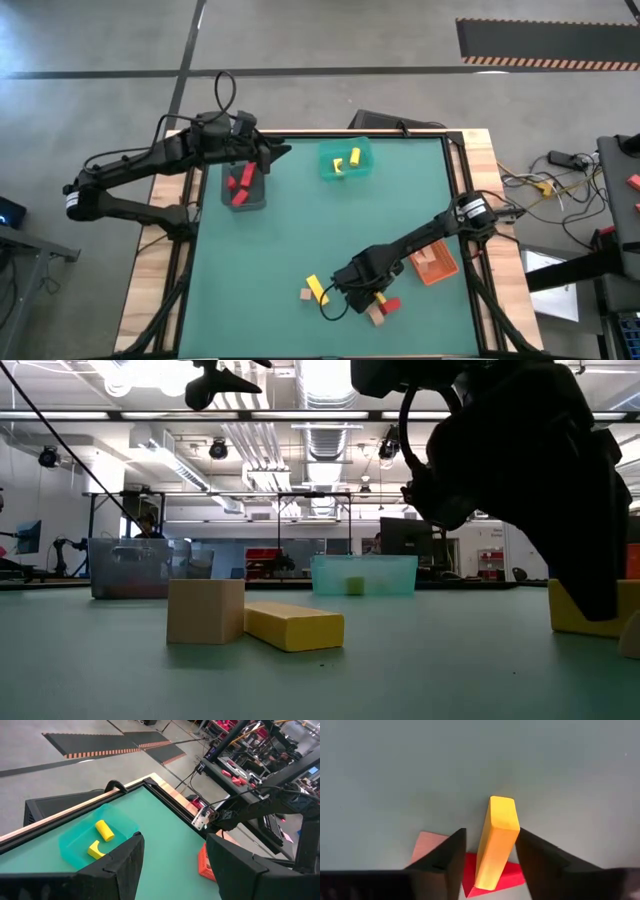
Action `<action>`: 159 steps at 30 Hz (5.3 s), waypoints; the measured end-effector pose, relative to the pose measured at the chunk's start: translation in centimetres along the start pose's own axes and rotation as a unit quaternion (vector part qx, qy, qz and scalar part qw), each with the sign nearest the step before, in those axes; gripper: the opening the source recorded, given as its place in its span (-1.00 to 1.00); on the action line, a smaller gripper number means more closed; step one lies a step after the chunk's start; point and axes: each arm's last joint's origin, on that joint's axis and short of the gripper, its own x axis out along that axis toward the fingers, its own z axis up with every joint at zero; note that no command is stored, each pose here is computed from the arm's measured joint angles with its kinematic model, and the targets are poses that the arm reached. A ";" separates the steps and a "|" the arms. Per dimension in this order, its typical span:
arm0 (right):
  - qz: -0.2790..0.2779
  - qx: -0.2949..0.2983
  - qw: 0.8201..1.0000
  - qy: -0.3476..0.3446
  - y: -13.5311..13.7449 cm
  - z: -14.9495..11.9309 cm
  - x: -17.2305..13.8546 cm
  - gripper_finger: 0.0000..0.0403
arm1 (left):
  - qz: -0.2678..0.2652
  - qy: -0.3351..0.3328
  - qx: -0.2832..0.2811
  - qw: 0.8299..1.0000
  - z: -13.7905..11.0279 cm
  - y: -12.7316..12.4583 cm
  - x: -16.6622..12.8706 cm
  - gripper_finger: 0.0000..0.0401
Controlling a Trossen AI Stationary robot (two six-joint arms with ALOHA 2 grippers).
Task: Sort & place blocks by color
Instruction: Put the yellow block into the green bin, then put the red block into the black bin
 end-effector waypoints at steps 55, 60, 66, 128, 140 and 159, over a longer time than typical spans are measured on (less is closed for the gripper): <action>0.122 0.066 0.924 -0.356 -22.0 18.9 -27.5 -0.72 | -0.047 -0.063 -0.069 0.994 1.0 -1.5 -0.9 -0.01; 0.101 0.062 0.935 -0.334 -23.1 21.8 -26.8 -0.72 | -0.050 -0.073 -0.070 0.994 1.2 -1.6 -1.0 -0.01; 0.071 0.064 0.955 -0.280 -24.7 24.9 -24.5 -0.72 | -0.044 -0.076 -0.070 0.994 1.2 -1.5 -1.0 -0.01; 0.056 -0.008 0.976 -0.212 -19.2 19.2 -26.5 -0.49 | -0.091 -0.031 -0.075 0.993 0.5 -2.2 -0.8 -0.01; 0.139 -0.037 0.953 -0.267 -10.7 5.9 -30.5 -0.51 | -0.132 0.004 -0.067 0.989 -0.3 -3.2 -0.9 -0.01; 0.065 -0.390 0.901 -0.181 0.0 -11.0 -23.4 -0.51 | -0.136 0.007 -0.066 0.988 -0.3 -3.2 -0.9 -0.01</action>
